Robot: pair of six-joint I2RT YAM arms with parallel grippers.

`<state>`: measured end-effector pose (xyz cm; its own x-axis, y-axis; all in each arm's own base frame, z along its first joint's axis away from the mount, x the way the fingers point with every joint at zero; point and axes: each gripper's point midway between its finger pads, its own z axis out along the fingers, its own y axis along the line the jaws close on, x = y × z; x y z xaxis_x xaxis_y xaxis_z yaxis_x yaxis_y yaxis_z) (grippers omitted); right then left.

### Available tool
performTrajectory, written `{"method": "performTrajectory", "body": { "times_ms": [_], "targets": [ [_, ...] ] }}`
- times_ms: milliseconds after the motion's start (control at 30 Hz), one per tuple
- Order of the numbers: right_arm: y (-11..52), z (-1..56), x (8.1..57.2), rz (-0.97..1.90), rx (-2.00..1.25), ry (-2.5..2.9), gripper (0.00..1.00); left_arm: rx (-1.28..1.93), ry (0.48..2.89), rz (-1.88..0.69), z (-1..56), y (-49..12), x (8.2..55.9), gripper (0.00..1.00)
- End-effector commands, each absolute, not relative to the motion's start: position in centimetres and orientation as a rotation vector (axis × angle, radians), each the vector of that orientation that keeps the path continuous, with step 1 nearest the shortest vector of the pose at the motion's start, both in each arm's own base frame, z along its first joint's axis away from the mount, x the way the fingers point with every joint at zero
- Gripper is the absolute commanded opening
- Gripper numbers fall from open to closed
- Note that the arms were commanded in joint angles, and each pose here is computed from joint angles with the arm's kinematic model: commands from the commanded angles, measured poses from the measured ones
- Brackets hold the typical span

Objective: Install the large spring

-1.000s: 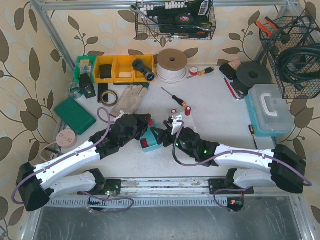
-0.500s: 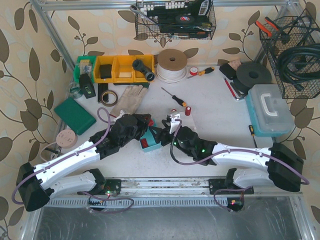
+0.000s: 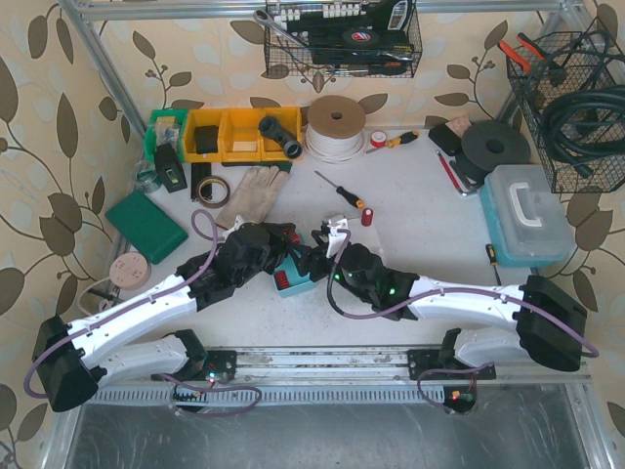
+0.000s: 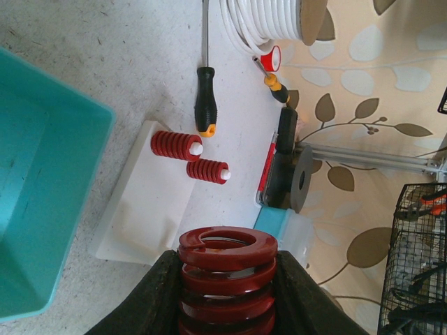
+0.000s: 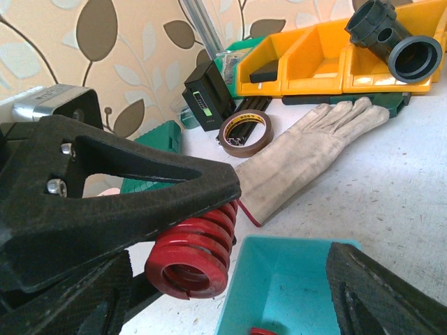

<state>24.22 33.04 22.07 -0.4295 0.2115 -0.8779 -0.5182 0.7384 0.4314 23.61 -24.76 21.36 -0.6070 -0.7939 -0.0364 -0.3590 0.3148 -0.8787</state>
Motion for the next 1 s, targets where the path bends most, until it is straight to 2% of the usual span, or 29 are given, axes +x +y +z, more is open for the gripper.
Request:
{"method": "performTrajectory", "body": {
  "times_ms": [0, 233, 667, 733, 967],
  "targets": [
    [33.56, 23.25, 24.69, 0.84, -0.208, 1.818, 0.76, -0.999, 2.06, -1.314, 23.49, -25.55, 23.84, 0.0],
    [33.36, 23.18, 25.14, 0.803, -0.191, 1.819, 0.75, -0.988, 2.058, -1.327, 23.92, -25.77, 23.75, 0.0],
    [33.54, 23.05, 25.58, 0.771, -0.195, 1.823, 0.62, -0.98, 2.056, -1.338, 24.19, -26.13, 23.66, 0.0],
    [33.52, 23.09, 25.57, 0.77, -0.198, 1.819, 0.55, -0.979, 2.058, -1.337, 24.15, -26.12, 23.62, 0.0],
    [33.53, 23.18, 25.46, 0.772, -0.213, 1.813, 0.15, -0.973, 2.059, -1.332, 24.17, -26.11, 23.59, 0.0]
  ]
}}
